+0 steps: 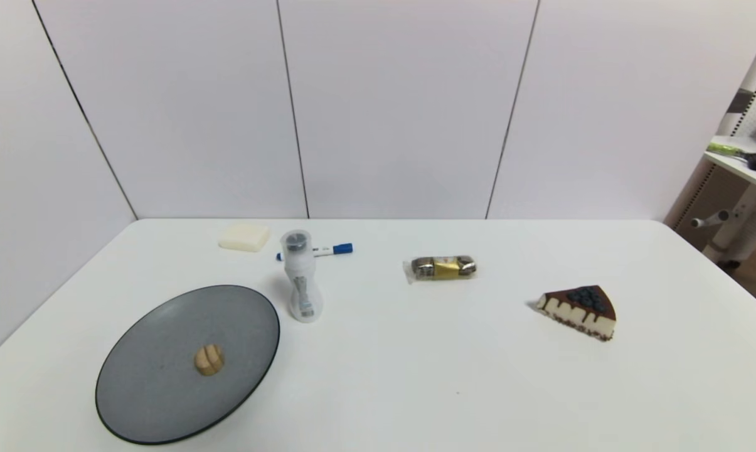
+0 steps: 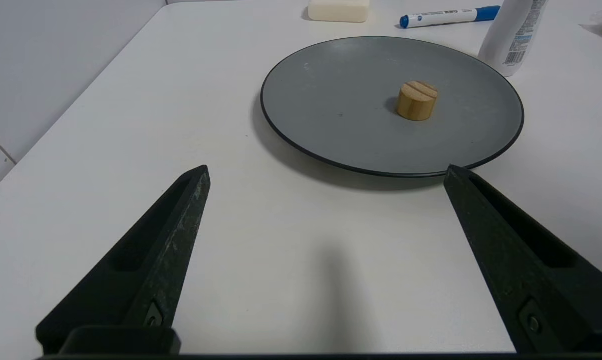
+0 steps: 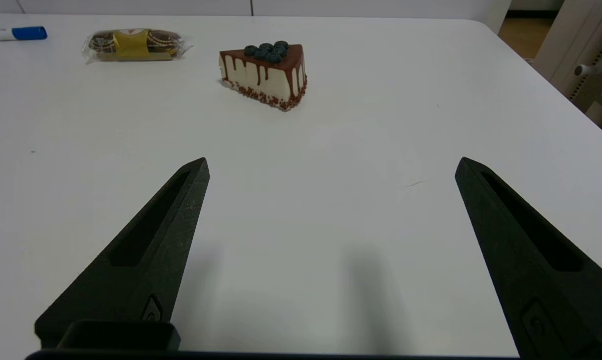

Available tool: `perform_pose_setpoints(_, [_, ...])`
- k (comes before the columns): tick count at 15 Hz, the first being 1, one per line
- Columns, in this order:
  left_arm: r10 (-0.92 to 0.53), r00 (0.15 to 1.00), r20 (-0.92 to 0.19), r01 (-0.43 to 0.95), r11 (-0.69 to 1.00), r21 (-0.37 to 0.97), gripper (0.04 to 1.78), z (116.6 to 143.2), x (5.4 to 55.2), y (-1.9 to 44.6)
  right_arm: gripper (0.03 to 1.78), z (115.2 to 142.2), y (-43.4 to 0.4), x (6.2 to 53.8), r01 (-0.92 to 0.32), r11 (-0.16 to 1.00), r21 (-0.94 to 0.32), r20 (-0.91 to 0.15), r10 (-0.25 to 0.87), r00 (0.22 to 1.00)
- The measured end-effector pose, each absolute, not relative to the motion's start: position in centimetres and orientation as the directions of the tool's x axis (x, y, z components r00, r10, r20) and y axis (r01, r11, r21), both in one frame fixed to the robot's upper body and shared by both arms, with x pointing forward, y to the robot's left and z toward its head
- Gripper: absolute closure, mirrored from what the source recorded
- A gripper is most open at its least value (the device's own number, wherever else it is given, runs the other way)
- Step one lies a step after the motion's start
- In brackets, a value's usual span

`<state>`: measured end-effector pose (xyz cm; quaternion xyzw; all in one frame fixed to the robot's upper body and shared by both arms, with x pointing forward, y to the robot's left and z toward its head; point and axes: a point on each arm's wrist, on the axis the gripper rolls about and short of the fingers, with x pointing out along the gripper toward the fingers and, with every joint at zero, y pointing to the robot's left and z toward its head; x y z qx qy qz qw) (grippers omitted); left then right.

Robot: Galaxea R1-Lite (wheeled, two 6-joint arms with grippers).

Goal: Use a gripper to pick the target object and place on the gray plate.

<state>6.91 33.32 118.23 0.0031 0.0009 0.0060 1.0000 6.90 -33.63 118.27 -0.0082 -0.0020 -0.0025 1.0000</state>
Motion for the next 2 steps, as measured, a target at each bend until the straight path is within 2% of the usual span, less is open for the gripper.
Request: perform_pose_setpoints(2, [0.012,1.000,-0.002,-0.012,1.000,0.006,0.13,118.23,6.91,33.32,0.11,118.26,-33.64,6.90,0.006,1.000,0.003,0.003,-0.006,1.000])
